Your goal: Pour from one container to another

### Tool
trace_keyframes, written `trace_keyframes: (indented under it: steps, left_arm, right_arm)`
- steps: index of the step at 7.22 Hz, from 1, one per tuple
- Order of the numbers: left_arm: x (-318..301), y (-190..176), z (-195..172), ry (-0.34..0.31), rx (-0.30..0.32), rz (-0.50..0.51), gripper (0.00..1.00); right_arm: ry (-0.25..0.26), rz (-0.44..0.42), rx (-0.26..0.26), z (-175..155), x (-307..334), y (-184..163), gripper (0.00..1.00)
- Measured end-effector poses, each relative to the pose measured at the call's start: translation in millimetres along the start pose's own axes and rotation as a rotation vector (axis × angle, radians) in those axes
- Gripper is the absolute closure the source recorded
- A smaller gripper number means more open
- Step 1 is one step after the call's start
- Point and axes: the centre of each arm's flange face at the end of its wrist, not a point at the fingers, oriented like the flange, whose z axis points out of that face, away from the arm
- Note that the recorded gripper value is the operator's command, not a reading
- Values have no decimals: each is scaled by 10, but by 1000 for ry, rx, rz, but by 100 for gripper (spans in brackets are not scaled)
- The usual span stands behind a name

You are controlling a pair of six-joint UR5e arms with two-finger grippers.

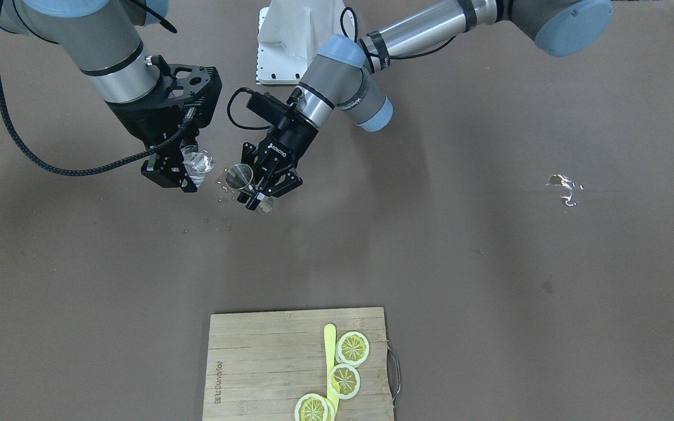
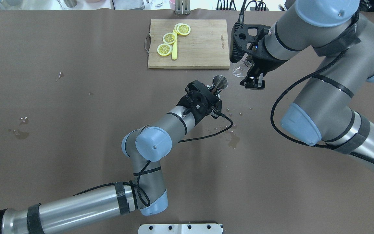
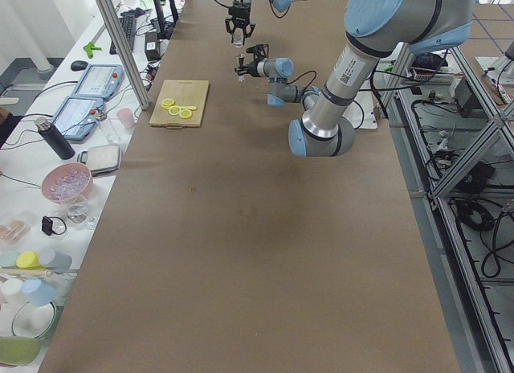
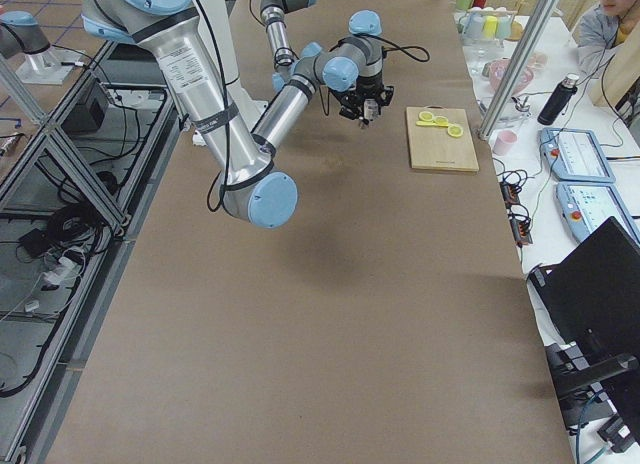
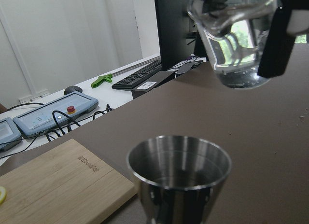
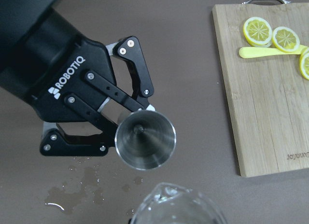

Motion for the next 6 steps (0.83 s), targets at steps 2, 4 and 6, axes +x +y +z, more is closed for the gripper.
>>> trace_keyframes:
  steps: [2, 4, 6]
  left_arm:
    - [-4, 0, 1, -1, 0, 0, 100]
    - [-5, -1, 2, -1, 0, 0, 100]
    - [-5, -1, 2, -1, 0, 0, 100]
  right_arm:
    - [1, -4, -12, 21, -31, -71, 100]
    - [2, -6, -19, 35, -54, -122, 100]
    - [2, -8, -23, 44, -59, -173, 100]
